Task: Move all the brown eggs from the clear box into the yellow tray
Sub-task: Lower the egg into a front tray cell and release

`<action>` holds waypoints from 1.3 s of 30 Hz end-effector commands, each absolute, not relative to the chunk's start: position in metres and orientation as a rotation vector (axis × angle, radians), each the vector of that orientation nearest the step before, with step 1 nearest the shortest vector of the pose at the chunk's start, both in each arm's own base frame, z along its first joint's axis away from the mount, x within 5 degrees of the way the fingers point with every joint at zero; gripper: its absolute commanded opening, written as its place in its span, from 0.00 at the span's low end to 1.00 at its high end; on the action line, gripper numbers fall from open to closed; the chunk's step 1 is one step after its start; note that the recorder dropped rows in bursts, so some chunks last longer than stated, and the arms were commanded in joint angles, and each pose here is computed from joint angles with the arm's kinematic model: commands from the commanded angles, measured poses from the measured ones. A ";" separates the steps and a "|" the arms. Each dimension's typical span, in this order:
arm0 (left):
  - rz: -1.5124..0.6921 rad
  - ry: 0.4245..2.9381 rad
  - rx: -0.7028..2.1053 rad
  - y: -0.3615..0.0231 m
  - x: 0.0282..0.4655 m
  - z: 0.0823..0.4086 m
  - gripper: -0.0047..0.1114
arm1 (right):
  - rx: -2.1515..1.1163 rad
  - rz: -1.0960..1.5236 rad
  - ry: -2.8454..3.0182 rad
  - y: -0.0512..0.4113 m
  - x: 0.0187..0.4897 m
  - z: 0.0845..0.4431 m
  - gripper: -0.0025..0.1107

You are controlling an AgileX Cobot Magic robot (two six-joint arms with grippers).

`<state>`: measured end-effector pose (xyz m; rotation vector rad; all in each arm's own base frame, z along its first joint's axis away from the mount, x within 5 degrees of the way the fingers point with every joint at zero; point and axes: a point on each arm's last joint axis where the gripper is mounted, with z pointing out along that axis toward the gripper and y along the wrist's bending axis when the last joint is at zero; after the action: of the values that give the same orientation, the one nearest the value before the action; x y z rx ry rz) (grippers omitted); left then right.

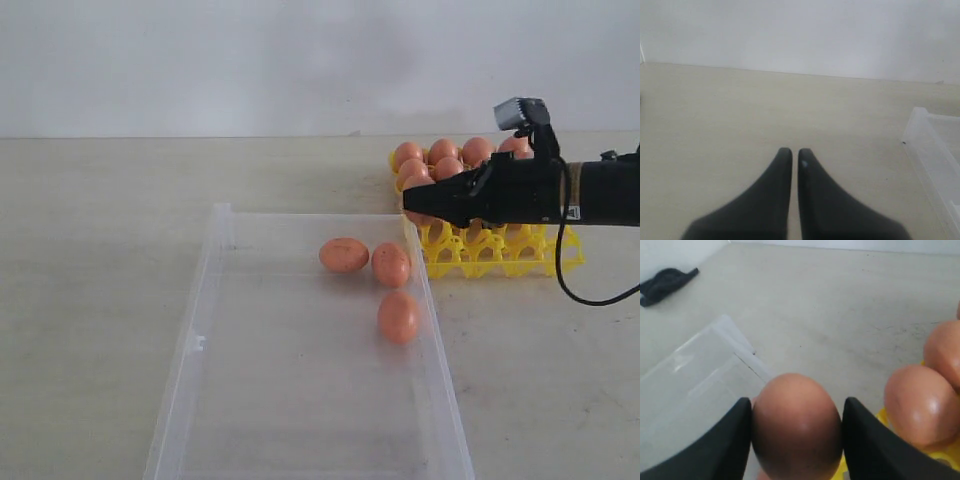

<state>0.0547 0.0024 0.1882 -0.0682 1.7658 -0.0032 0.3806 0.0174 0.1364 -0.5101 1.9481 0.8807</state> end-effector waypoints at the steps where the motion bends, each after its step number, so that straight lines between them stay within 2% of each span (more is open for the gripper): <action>1: -0.002 1.759 -0.070 0.003 0.055 0.188 0.08 | -0.559 0.770 1.978 0.019 0.384 0.131 0.02; 6: -0.002 1.759 -0.070 0.003 0.055 0.188 0.08 | -0.494 0.673 2.043 0.012 0.388 0.126 0.02; 12: -0.002 1.759 -0.070 0.003 0.055 0.188 0.08 | -0.441 0.675 2.034 0.011 0.391 0.128 0.03; 17: -0.002 1.759 -0.070 0.003 0.055 0.188 0.08 | -0.443 0.673 2.033 0.011 0.391 0.128 0.29; 19: -0.002 1.759 -0.070 0.003 0.055 0.188 0.08 | -0.445 0.675 2.033 0.012 0.391 0.128 0.33; 26: -0.002 1.759 -0.070 0.003 0.055 0.188 0.08 | -0.474 0.693 2.031 0.023 0.390 0.128 0.42; 36: -0.002 1.759 -0.070 0.003 0.055 0.188 0.08 | -0.427 0.647 2.085 0.018 0.391 0.124 0.43; 39: -0.002 1.759 -0.070 0.003 0.055 0.188 0.08 | -0.428 0.651 2.083 0.018 0.391 0.124 0.50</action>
<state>0.0547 0.0024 0.1882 -0.0682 1.7658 -0.0032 0.3900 0.0181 0.1227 -0.4350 2.0925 0.6387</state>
